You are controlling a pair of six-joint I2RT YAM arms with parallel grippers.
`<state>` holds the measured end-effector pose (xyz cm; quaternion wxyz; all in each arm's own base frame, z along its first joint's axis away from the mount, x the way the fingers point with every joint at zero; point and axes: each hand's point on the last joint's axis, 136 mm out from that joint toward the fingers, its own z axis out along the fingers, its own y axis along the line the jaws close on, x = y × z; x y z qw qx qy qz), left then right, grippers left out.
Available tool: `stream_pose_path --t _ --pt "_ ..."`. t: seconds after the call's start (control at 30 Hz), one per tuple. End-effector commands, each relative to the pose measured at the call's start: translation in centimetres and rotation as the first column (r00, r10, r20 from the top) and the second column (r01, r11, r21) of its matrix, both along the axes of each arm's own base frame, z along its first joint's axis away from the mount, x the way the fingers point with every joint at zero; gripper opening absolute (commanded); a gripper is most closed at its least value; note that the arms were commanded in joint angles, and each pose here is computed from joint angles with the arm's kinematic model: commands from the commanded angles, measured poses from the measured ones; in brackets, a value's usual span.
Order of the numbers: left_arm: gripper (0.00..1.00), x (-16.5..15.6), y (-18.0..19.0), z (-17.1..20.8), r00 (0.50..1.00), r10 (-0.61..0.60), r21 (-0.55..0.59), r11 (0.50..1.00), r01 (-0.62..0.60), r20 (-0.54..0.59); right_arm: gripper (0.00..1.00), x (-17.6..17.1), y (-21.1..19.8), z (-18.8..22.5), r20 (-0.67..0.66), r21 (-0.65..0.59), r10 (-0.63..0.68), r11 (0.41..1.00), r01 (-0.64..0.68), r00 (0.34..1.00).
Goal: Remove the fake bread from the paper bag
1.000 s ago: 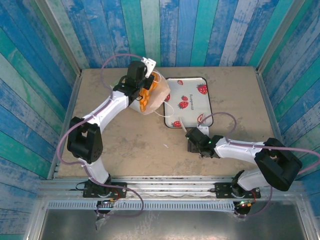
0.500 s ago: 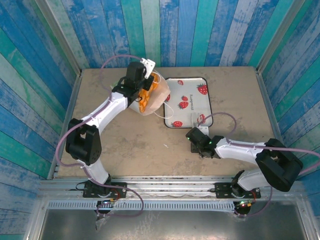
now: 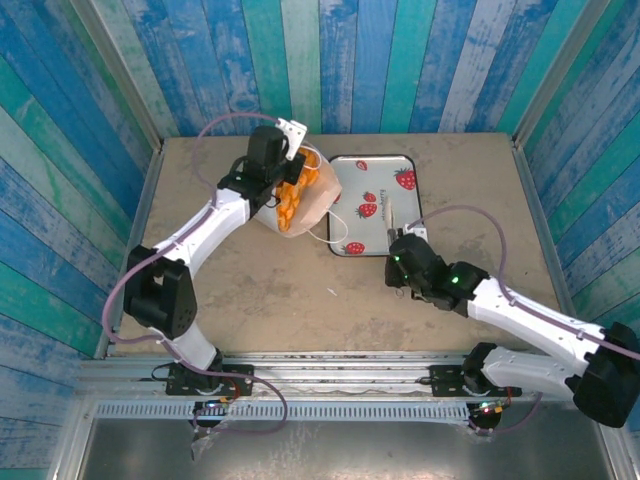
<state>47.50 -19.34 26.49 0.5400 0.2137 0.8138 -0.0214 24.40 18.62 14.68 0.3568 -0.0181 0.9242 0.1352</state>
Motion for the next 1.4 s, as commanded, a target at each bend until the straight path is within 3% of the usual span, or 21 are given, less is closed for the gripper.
stream_pose_path --t 0.0,0.17,0.23,0.3,0.8,0.93,1.07,1.37 --pt "0.0 -1.5 0.4 6.7 0.99 0.023 -0.124 0.992 -0.006 0.136 0.11 -0.3 2.0 3.5 0.052 0.047 0.14 0.989 -0.143 0.989" --pt "0.0 -1.3 0.4 6.3 0.992 0.045 -0.152 0.988 -0.026 0.12 0.11 -0.6 3.9 5.9 0.091 0.125 0.227 0.963 -0.238 0.97" --pt "0.0 -1.5 0.3 6.5 0.991 0.039 -0.164 0.986 -0.018 0.126 0.22 -0.7 4.8 6.5 0.091 0.166 0.264 0.947 -0.276 0.96" --pt "0.0 -1.5 0.2 6.6 0.991 0.033 -0.17 0.985 -0.01 0.131 0.24 -0.8 5.7 7.0 0.083 0.196 0.303 0.929 -0.314 0.949" --pt "0.0 -1.2 -1.5 5.3 0.994 -0.052 -0.153 0.986 0.066 0.097 0.38 0.5 11.4 7.4 -0.029 0.462 0.528 0.76 -0.458 0.848" --pt "0.0 -1.2 -1.6 5.0 0.994 -0.06 -0.155 0.985 0.073 0.089 0.32 1.9 11.6 7.0 -0.041 0.502 0.517 0.75 -0.43 0.855" --pt "0.0 -1.4 -1.8 5.0 0.993 -0.071 -0.161 0.983 0.085 0.091 0.34 2.8 11.5 6.6 -0.05 0.524 0.497 0.752 -0.401 0.866" --pt "0.0 -1.6 -1.8 5.4 0.992 -0.076 -0.162 0.983 0.092 0.098 0.46 4.8 10.1 5.6 -0.07 0.55 0.435 0.767 -0.329 0.898"
